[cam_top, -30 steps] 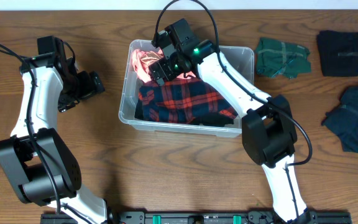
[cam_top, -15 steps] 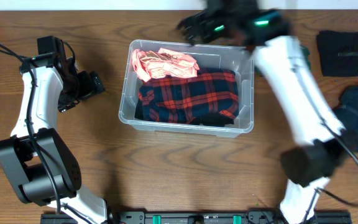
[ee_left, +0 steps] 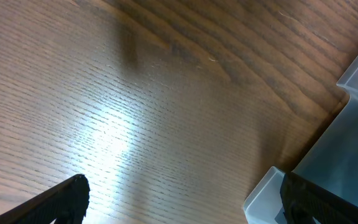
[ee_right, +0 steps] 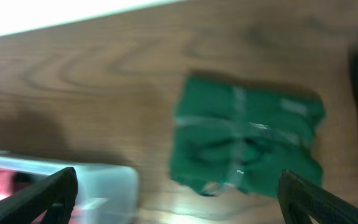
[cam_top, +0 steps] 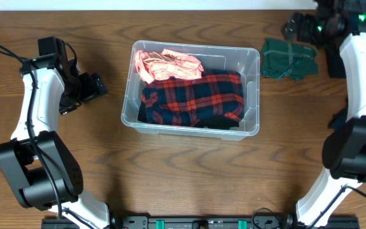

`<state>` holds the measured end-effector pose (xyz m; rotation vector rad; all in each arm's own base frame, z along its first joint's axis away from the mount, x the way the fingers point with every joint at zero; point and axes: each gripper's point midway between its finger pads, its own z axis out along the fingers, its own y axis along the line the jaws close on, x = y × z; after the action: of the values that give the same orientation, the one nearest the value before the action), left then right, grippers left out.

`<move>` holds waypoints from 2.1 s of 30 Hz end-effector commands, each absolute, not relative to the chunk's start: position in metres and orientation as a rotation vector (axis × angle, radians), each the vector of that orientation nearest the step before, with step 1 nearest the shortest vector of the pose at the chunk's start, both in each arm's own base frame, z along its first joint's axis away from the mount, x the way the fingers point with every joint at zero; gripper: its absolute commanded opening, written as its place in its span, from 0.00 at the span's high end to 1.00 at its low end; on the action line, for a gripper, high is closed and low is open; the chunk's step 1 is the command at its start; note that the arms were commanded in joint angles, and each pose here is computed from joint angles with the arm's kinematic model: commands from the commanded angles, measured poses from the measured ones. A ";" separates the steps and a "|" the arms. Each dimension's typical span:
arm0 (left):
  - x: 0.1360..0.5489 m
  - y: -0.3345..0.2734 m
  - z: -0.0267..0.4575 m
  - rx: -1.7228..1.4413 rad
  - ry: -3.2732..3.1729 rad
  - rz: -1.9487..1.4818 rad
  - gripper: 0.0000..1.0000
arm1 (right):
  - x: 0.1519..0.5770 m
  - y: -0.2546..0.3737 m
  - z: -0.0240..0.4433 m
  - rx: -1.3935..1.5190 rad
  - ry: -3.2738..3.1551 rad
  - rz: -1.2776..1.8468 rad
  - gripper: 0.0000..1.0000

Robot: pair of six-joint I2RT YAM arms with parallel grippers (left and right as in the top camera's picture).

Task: Pack container
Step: 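Move the right gripper to the green taped garment and grasp it, then lift the green garment and carry it over the bin's right side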

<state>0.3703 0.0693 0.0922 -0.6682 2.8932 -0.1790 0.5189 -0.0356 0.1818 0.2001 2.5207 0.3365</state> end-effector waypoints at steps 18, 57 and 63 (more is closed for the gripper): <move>0.368 0.071 0.090 -0.669 2.903 -0.171 0.02 | 0.509 -0.105 0.034 0.707 2.560 0.465 0.01; 0.368 0.071 0.090 -0.669 2.903 -0.171 0.02 | 0.519 -0.049 0.159 0.357 2.389 0.536 0.99; 0.368 0.071 0.090 -0.669 2.903 -0.171 0.02 | 0.481 -0.023 0.262 0.287 2.260 0.541 0.98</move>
<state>0.3704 0.0693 0.0923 -0.6681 2.8929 -0.1790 0.4955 -0.0459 0.2003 0.3796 2.3633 0.5069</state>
